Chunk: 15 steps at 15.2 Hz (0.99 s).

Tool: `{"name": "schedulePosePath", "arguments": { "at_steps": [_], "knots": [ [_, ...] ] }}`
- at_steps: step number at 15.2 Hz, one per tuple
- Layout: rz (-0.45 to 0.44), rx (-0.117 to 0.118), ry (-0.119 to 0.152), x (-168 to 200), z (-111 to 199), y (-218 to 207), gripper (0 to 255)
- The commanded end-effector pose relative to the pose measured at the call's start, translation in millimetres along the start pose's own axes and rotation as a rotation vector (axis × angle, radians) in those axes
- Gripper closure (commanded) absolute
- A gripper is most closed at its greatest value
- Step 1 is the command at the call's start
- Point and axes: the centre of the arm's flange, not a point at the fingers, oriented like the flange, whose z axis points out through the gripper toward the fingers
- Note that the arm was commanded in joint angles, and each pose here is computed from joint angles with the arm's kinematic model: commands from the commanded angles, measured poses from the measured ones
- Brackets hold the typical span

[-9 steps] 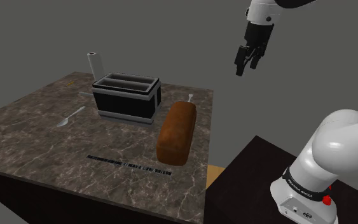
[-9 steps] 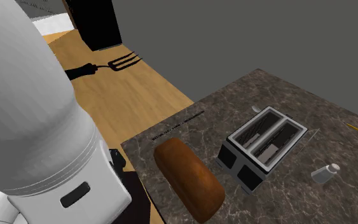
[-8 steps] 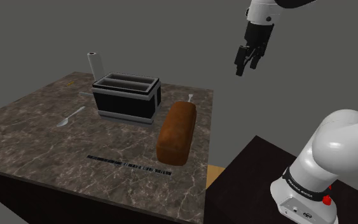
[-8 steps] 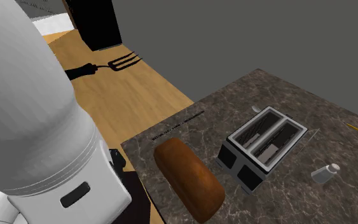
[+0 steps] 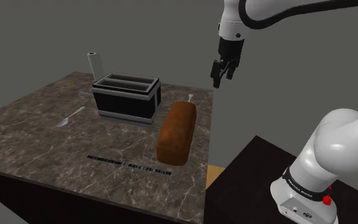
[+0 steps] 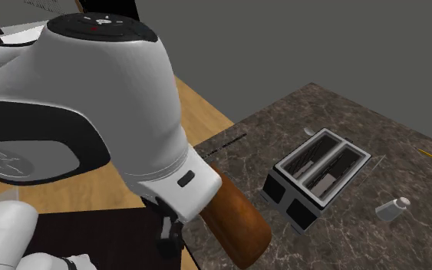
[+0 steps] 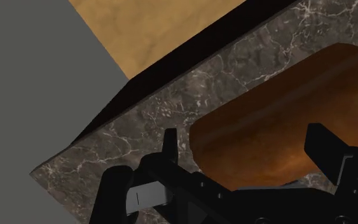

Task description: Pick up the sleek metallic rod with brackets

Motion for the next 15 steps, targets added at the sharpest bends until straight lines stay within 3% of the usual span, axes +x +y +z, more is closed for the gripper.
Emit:
{"name": "schedulePosePath", "arguments": {
  "at_steps": [1, 15],
  "knots": [
    [-0.031, 0.003, -0.002, 11.0, 10.9, -21.2, 0],
    [-0.242, 0.017, -0.022, 85.0, 92.7, -169.0, 0]
  ]
}}
